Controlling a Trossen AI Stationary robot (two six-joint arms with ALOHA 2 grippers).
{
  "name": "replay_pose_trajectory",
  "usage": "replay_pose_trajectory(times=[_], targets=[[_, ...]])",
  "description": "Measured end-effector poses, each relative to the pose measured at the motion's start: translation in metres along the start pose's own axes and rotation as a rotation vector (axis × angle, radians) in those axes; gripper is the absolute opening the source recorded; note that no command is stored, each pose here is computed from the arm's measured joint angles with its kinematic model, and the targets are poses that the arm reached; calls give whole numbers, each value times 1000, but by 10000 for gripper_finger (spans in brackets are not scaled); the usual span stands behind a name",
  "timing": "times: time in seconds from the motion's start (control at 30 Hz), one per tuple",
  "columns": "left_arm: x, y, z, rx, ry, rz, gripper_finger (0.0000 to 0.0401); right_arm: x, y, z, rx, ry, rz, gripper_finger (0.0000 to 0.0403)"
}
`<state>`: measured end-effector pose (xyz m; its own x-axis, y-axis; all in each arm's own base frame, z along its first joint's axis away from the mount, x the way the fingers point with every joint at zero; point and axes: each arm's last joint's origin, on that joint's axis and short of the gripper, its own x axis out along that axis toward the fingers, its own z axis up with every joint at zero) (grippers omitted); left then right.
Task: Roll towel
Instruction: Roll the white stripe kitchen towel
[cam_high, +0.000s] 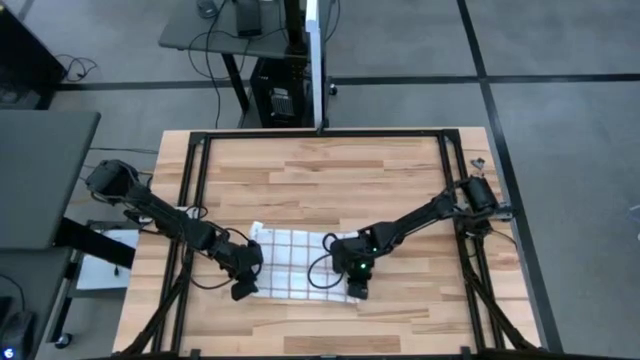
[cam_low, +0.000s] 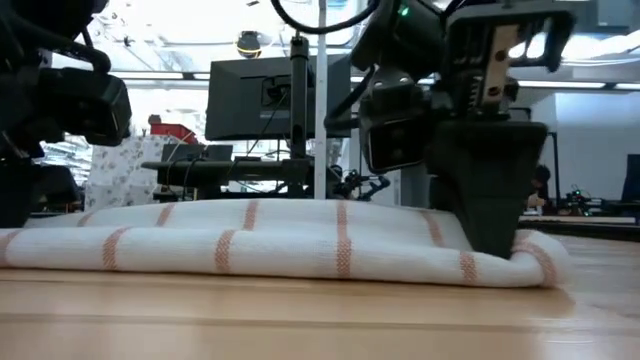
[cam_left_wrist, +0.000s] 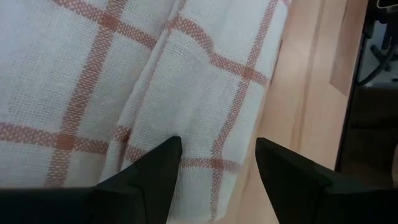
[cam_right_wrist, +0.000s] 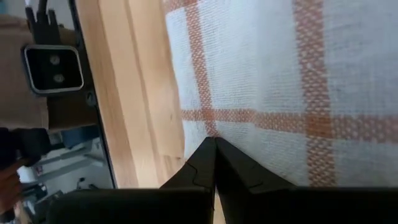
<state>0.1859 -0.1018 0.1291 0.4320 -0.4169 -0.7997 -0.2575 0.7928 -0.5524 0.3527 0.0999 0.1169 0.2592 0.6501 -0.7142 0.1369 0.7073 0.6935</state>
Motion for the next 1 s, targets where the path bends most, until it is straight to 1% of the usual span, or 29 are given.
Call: replay_pose_trajectory(times=[0.1, 0.17, 0.27, 0.37, 0.43, 0.5, 0.53, 0.57, 0.63, 0.7, 0.77, 0.8, 0.83, 0.87, 0.93, 1.0], targets=[[-7, -5, 4, -19, -2, -37, 200, -16, 12, 2, 0, 3, 68, 0], [-16, -16, 9, -21, -25, -83, 200, -33, 30, 4, -29, -36, 115, 0], [-30, -31, 17, -18, -84, -167, 200, -59, 59, -1, -65, -99, 176, 0], [-37, -36, 20, 1, -126, -199, 200, -77, 83, -10, -84, -181, 198, 0], [-40, -41, 26, 23, -209, -231, 200, -84, 96, -13, -95, -271, 197, 0], [-41, -41, 30, 45, -261, -229, 200, -88, 103, -12, -74, -372, 189, 0], [-42, -41, 33, 54, -275, -237, 200, -90, 105, -9, -60, -401, 205, 1], [-44, -40, 37, 54, -284, -251, 201, -93, 107, -7, -53, -430, 233, 5], [-48, -44, 43, 57, -277, -283, 202, -100, 115, -1, -81, -512, 304, 19], [-57, -55, 50, 95, -278, -332, 206, -107, 127, -1, -131, -588, 382, 43], [-71, -73, 58, 132, -285, -358, 210, -115, 140, -5, -169, -655, 442, 71], [-79, -85, 62, 158, -281, -355, 210, -118, 145, -7, -186, -679, 462, 86], [-87, -97, 65, 193, -278, -331, 210, -121, 151, -10, -213, -710, 473, 100], [-95, -109, 67, 232, -274, -288, 208, -123, 155, -15, -235, -733, 460, 114], [-110, -133, 68, 320, -269, -162, 204, -126, 164, -25, -263, -780, 419, 140], [-122, -153, 66, 397, -263, -22, 202, -123, 172, -40, -270, -807, 350, 163]])
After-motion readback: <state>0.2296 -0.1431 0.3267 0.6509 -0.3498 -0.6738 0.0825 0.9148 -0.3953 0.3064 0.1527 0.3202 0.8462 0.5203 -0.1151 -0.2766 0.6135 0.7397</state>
